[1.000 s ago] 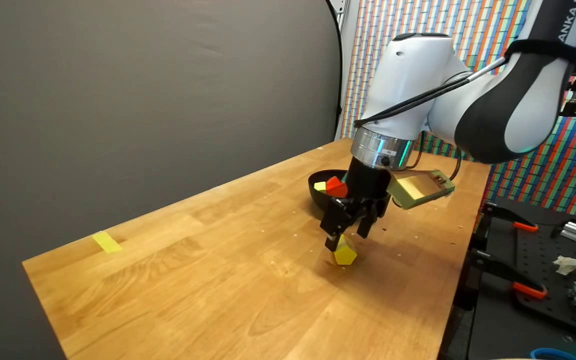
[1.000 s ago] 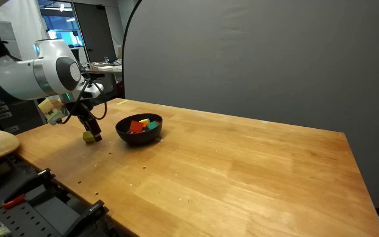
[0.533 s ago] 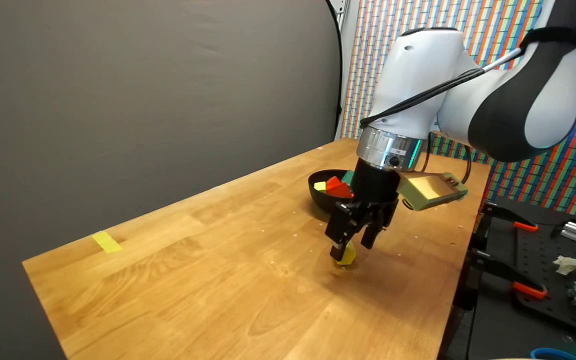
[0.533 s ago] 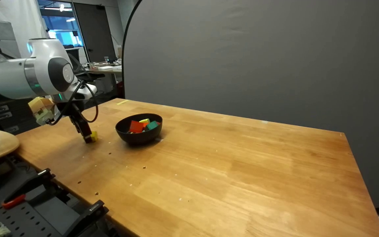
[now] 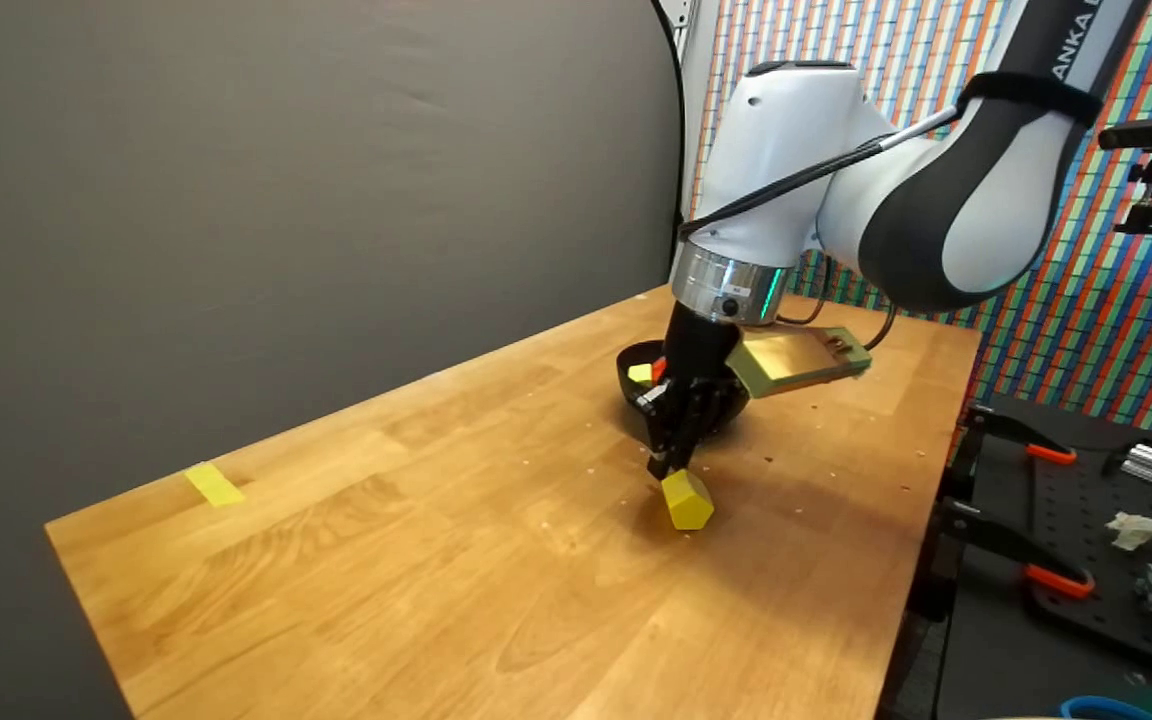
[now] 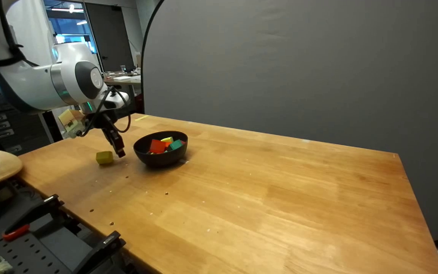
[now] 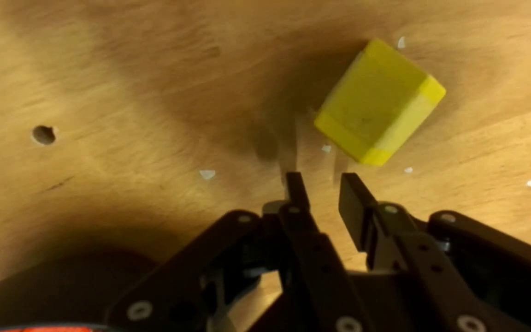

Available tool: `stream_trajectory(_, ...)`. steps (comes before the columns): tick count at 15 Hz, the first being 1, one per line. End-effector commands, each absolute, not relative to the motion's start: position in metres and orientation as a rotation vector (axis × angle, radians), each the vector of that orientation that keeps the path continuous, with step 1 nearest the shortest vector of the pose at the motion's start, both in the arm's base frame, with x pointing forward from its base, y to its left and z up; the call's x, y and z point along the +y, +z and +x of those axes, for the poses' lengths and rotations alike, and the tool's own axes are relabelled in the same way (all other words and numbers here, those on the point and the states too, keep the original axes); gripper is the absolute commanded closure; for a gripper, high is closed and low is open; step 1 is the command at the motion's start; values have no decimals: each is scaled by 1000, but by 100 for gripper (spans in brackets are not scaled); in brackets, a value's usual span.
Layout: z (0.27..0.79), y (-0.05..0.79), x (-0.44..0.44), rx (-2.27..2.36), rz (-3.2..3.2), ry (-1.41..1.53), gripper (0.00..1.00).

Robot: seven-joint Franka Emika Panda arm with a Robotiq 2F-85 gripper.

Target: Pick up all the blocks from the table and put them in the black bowl.

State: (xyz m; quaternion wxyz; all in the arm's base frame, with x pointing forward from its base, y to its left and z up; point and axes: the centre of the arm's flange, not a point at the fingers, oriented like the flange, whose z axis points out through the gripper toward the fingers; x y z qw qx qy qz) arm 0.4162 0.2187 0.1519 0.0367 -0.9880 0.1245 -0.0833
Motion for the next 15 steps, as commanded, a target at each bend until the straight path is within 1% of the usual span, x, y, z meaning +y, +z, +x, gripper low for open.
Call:
stream_trajectory(1, 415, 146, 231, 436, -3072, -169, 51)
stream_trajectory(2, 411, 146, 233, 452, -3072, -143, 50)
stream_trajectory(3, 408, 146, 235, 470, -3070, -114, 45)
stream_trajectory(7, 399, 152, 246, 524, -3023, -94, 13)
stream_trajectory(9, 398, 152, 249, 539, -3015, -74, 1)
stream_trajectory(15, 400, 148, 251, 593, -2976, 16, 0)
